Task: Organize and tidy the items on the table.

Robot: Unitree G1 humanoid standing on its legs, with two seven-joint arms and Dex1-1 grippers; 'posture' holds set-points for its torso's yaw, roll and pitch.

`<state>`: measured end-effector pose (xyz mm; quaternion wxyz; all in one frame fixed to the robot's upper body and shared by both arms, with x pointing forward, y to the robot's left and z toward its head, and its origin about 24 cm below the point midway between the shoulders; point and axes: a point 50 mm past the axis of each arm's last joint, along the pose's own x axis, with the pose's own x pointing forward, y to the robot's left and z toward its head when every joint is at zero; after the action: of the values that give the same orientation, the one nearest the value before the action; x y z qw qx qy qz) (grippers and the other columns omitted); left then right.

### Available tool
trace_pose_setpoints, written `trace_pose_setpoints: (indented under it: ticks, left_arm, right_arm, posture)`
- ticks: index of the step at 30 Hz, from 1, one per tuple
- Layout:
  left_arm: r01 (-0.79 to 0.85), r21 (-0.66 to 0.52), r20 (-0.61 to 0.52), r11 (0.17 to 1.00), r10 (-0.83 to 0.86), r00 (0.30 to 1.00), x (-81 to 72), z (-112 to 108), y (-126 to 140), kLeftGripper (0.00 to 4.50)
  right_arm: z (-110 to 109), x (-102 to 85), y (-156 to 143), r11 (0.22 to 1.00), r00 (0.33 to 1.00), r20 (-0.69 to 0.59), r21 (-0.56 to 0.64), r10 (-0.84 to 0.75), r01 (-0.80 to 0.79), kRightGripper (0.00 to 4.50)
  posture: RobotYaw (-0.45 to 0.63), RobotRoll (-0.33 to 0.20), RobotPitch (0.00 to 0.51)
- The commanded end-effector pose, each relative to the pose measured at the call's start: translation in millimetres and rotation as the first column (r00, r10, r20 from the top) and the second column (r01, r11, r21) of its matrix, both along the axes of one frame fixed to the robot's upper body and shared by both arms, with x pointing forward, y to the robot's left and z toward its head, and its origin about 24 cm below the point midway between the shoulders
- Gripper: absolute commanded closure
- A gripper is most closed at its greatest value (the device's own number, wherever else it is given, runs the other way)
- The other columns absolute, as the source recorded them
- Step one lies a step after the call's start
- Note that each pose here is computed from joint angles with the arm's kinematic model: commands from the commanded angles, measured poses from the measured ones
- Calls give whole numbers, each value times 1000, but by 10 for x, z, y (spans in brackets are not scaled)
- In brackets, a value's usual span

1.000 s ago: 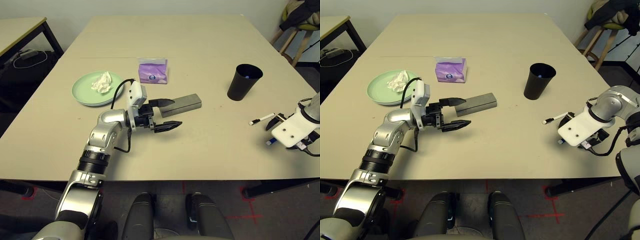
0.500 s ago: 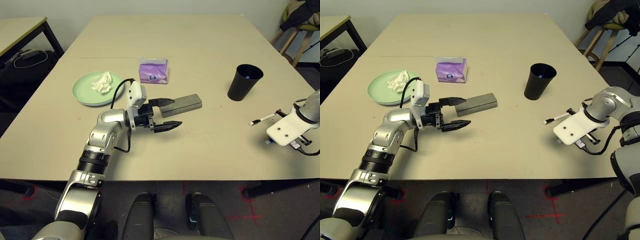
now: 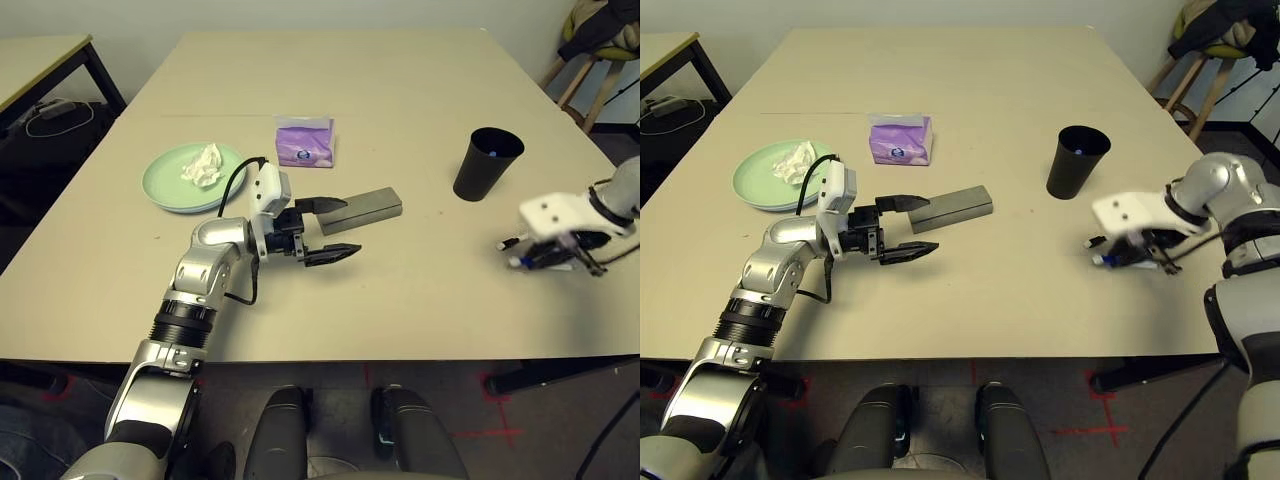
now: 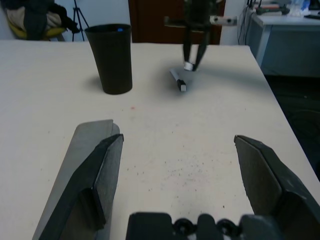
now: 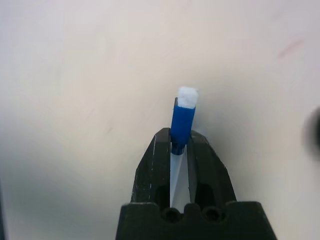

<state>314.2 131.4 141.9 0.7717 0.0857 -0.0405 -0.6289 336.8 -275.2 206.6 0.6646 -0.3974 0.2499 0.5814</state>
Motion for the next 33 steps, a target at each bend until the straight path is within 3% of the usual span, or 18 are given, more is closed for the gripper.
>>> trace_pose_setpoints:
  ticks: [1, 4, 9, 14, 21, 31, 33]
  left_arm:
    - [20, 5, 4, 1000, -20, 1000, -10, 0, -12, 0]
    - [24, 6, 5, 1000, -24, 1000, -4, 3, -16, 0]
    - [1, 16, 19, 1000, -1, 1000, 28, 9, -35, 0]
    - [-9, 7, 34, 1000, 9, 999, 53, 26, -50, 0]
    - [-19, -45, 36, 999, 21, 999, 75, 78, -78, 0]
    - [-127, -57, 61, 990, 130, 990, 167, 123, -72, 0]
    - [-137, -57, 68, 989, 141, 988, 190, 140, -74, 0]
  right_arm:
    - [155, -29, 190, 966, 999, -47, 258, 2, 10, 4203]
    - [242, 6, 300, 867, 999, -49, 496, -13, 36, 4203]
    - [187, 118, 421, 675, 982, 16, 729, -187, 117, 4203]
    - [185, 202, 435, 501, 925, 51, 851, -376, 156, 4203]
    - [431, 240, 426, 229, 850, 49, 970, -525, 86, 4203]
    - [599, 238, 200, 103, 700, 44, 994, -713, 43, 4203]
    - [612, 256, 157, 117, 665, 39, 990, -746, 74, 4203]
  posture:
    - [169, 0, 103]
    - [162, 0, 101]
    - [152, 0, 98]
    - [143, 0, 95]
    - [141, 0, 91]
    - [138, 0, 91]
    - [139, 0, 91]
